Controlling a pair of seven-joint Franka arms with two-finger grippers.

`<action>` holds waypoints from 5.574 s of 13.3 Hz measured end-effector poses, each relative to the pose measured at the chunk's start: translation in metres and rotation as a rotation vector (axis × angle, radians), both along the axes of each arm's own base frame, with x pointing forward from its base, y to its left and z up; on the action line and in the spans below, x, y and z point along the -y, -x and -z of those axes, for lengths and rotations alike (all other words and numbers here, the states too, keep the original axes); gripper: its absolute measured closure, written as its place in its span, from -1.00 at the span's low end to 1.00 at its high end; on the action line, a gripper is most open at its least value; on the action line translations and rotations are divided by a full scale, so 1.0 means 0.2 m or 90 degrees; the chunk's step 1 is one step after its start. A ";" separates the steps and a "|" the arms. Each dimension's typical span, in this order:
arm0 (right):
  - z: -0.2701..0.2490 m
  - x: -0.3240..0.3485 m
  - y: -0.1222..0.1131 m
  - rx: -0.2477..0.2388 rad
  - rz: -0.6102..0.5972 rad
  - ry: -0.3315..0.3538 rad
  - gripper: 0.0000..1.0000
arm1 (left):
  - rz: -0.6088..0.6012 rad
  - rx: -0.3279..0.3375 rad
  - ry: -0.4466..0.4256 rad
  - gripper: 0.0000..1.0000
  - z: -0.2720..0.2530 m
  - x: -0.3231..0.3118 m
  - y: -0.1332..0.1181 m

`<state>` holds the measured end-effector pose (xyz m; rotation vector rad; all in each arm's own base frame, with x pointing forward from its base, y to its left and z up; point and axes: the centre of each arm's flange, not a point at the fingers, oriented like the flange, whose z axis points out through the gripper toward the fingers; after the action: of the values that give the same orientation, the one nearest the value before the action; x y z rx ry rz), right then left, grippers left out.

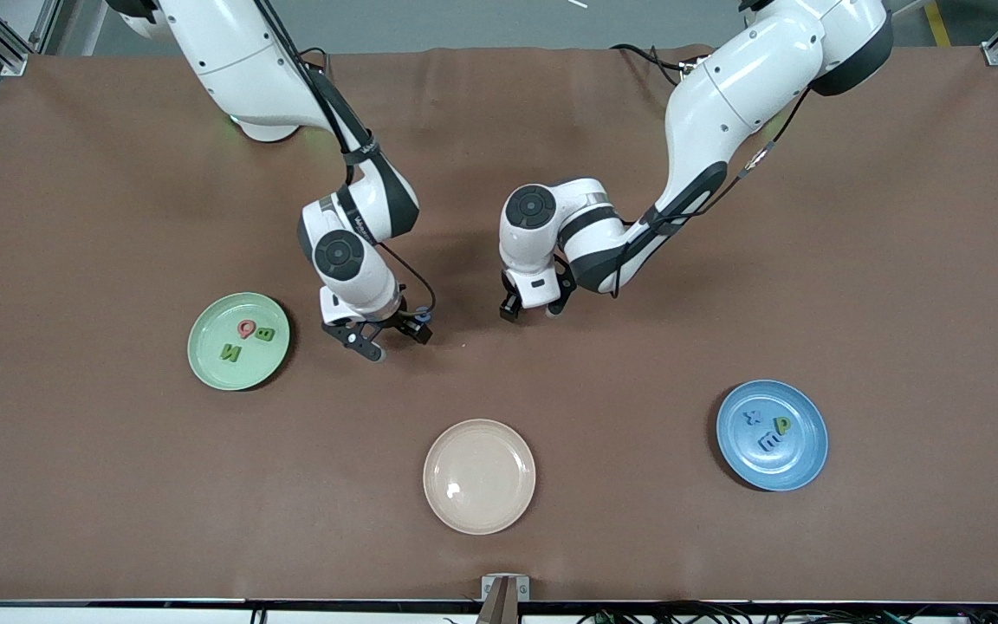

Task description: Sort upper and lower case letters into plates

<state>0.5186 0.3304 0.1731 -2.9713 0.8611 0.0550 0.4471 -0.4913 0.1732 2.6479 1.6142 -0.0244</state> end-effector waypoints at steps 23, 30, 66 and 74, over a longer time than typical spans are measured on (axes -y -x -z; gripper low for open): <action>-0.11 0.01 0.02 -0.023 -0.008 0.028 0.28 | 0.267 0.034 -0.094 0.48 -0.39 -1.49 -1.06; -0.44 1.11 -0.40 -0.025 -0.170 0.017 0.28 | 0.386 0.030 -0.091 0.48 -0.33 -2.13 -1.20; -1.35 1.87 -0.68 -0.136 -0.294 -0.008 -1.00 | 0.686 -0.011 -0.044 -1.00 -2.42 -2.33 -0.45; -1.59 1.92 -0.68 -0.108 -0.289 0.001 -1.00 | 0.707 -0.020 -0.042 -1.00 -2.41 -2.23 -0.36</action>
<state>0.6548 -0.0541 0.4919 -3.1300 0.1784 0.3239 0.5192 -0.0454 0.6554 3.1843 -0.0234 -0.0427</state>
